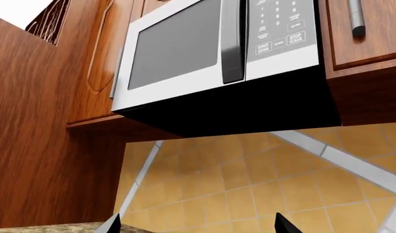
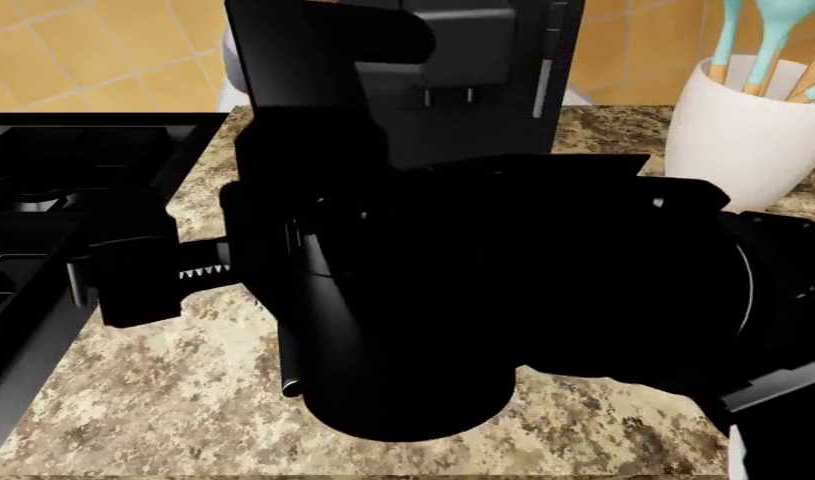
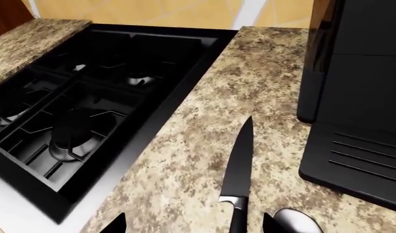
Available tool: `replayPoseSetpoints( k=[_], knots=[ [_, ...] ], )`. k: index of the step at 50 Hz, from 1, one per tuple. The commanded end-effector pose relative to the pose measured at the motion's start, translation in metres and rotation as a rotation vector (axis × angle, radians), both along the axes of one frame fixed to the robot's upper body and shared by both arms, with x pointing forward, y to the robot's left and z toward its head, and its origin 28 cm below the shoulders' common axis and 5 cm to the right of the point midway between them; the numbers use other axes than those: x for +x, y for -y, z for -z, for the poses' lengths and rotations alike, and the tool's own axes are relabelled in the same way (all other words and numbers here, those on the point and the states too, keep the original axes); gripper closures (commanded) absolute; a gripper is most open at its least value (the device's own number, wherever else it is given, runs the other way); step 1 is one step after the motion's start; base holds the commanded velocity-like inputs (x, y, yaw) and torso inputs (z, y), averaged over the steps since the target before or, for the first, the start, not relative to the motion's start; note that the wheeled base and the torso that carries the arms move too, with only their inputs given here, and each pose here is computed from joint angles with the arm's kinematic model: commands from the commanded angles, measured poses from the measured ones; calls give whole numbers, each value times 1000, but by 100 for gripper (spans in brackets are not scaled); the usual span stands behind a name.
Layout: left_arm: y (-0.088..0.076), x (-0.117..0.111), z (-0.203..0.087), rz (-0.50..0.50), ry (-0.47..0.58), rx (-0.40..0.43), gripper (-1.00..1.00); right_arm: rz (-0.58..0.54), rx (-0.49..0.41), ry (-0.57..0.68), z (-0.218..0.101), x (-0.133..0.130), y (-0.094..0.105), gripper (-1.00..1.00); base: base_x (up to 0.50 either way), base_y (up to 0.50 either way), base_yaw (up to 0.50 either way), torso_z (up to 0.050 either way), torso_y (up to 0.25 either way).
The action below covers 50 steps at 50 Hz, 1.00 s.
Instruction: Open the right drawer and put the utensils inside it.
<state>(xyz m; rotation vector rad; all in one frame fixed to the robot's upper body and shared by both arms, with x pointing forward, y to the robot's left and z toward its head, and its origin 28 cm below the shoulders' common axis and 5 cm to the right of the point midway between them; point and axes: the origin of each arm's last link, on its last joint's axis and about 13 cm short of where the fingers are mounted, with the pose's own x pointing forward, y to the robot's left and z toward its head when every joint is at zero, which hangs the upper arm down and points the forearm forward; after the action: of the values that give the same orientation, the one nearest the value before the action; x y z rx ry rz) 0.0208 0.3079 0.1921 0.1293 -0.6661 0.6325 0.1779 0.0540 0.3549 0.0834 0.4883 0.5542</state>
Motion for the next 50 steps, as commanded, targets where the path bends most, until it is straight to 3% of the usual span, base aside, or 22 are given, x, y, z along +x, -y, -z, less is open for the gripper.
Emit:
replayPoseSetpoints(
  k=[1,24,50],
  knots=[
    [0,0,0,0,0,0,-100,30,10,-17,1,4,-7,-100,0,0,0,0,0],
    [0,1,0,3,0,1,-100,86,-21,-70,17,12,-12,-100,0,0,0,0,0],
    [1,2,1,4,-4,2,-100,3,-109,-143,43,13,-16,-100,0,0,0,0,0]
  ],
)
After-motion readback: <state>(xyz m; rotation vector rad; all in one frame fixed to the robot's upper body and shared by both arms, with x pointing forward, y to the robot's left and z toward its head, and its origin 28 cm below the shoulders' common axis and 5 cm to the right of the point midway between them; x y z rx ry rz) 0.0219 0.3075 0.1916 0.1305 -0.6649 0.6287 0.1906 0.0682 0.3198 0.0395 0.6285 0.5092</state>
